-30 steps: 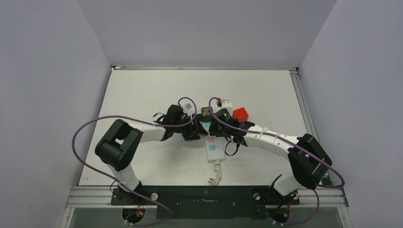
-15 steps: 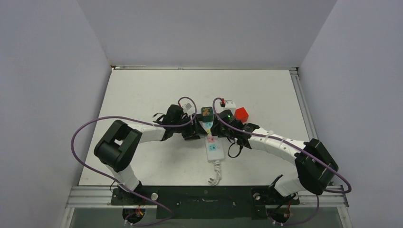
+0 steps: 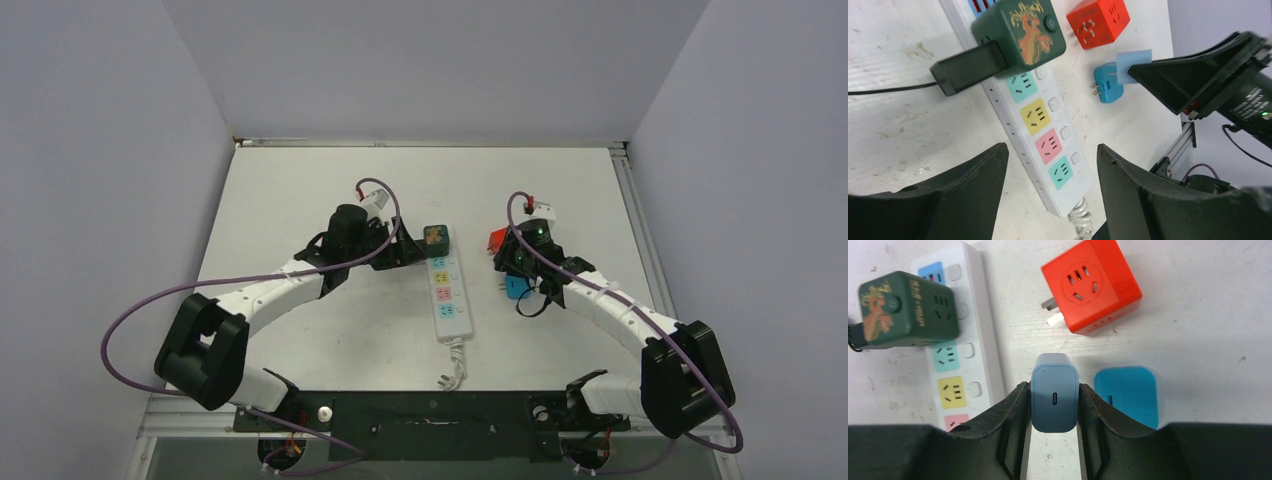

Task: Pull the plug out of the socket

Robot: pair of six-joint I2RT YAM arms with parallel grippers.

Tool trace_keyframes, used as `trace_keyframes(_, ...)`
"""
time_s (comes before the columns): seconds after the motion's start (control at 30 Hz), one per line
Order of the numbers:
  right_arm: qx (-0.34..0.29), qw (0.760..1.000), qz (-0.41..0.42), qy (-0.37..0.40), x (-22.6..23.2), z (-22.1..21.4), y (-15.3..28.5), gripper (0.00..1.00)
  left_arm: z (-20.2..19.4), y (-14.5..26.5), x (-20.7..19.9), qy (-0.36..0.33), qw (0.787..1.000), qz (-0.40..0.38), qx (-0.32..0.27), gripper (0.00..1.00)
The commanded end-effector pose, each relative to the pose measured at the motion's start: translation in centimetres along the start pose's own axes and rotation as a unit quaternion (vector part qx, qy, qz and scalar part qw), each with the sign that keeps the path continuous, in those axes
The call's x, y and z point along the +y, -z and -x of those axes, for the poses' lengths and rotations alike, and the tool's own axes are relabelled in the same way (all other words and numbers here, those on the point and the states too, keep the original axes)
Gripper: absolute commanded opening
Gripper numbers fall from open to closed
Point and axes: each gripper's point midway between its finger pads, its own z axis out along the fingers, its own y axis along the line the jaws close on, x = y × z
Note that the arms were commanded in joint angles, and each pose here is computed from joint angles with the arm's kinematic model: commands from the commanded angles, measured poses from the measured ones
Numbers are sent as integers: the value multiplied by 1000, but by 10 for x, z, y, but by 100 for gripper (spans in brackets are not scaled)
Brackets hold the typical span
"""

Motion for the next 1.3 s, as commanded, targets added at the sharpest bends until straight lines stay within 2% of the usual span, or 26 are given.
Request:
trace_keyframes(0.0, -10, 999, 47, -8, -3, 10, -1, 5, 39, 20, -6, -34, 997, 10, -63, 64)
trace_keyframes(0.3, 16, 998, 62, -16, -17, 3, -25, 6, 49, 30, -7, -46, 996, 17, -80, 69)
trace_keyframes(0.43, 22, 998, 58, -13, -22, 1, -32, 10, 50, 31, -7, -49, 995, 20, -81, 70)
trace_keyframes(0.53, 28, 998, 46, -14, -28, -3, -37, 20, 50, 31, -6, -50, 995, 21, -80, 70)
trace_keyframes(0.7, 16, 999, 42, -12, -32, 1, -43, 31, 49, 31, -6, -50, 995, 20, -79, 70)
trace_keyframes(0.8, 17, 999, 38, -9, -34, 1, -45, 44, 49, 30, -6, -50, 996, 20, -78, 70)
trace_keyframes(1.17, 3, 1000, 16, -5, -42, 9, -39, 79, 51, 31, -7, -52, 995, 21, -80, 70)
trace_keyframes(1.27, -6, 1000, 13, 1, -41, 16, -29, 95, 56, 35, -8, -58, 994, 23, -92, 70)
